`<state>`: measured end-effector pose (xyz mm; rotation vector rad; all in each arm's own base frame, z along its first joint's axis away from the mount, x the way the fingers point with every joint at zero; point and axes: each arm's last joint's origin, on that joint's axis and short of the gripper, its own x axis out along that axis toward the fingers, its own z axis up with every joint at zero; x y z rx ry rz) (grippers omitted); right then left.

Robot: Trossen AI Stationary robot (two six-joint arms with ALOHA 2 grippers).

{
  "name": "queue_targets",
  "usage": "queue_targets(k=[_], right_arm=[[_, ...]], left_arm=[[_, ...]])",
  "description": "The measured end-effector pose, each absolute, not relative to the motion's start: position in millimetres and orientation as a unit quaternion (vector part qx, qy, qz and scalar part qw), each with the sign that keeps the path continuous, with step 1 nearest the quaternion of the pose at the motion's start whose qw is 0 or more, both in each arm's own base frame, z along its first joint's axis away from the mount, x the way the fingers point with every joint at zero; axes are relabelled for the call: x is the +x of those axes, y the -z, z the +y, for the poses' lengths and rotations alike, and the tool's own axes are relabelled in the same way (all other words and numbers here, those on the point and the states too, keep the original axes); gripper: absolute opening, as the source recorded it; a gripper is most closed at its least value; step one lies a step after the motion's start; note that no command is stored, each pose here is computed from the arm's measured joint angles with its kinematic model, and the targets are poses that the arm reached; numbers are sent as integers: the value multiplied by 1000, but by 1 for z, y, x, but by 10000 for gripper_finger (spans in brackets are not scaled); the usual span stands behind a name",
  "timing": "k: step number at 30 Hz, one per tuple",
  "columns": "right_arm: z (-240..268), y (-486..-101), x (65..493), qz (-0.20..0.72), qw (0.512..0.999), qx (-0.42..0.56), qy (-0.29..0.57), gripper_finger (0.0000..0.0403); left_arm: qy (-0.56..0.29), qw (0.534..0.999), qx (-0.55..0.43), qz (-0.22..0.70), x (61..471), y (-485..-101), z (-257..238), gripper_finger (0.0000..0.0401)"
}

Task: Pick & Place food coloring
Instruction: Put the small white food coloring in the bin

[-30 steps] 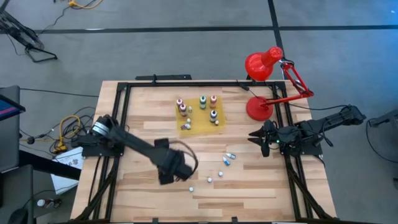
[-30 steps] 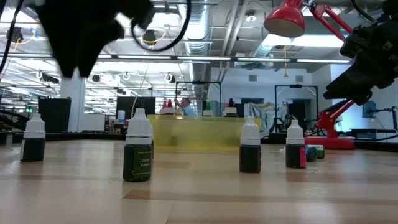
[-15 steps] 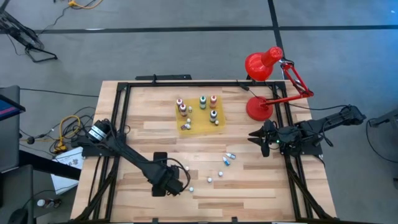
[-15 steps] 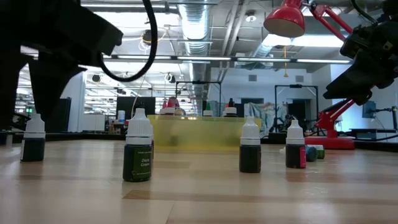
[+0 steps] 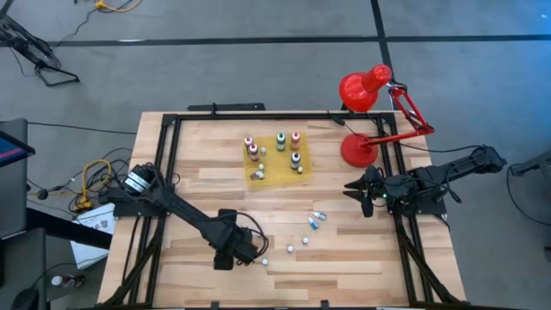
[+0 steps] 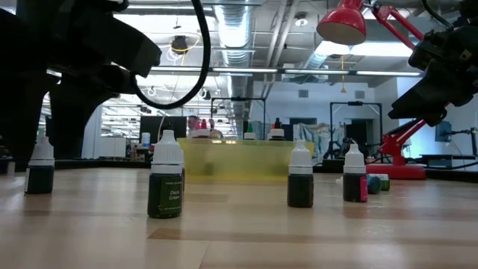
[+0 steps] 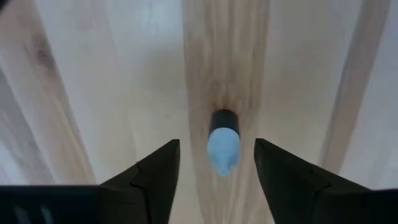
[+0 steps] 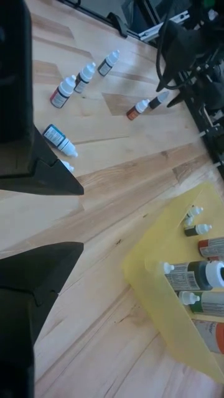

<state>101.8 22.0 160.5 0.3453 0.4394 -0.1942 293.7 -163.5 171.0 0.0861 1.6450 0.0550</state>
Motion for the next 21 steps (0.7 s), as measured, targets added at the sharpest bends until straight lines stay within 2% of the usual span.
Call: queue_targets(k=[12, 21], right_arm=[[22, -160, 102, 217, 957, 170, 96, 122], [22, -160, 102, 217, 957, 170, 96, 122]], left_arm=[[-9, 687, 30, 726, 297, -171, -164, 99], [-23, 689, 27, 723, 299, -171, -161, 95]])
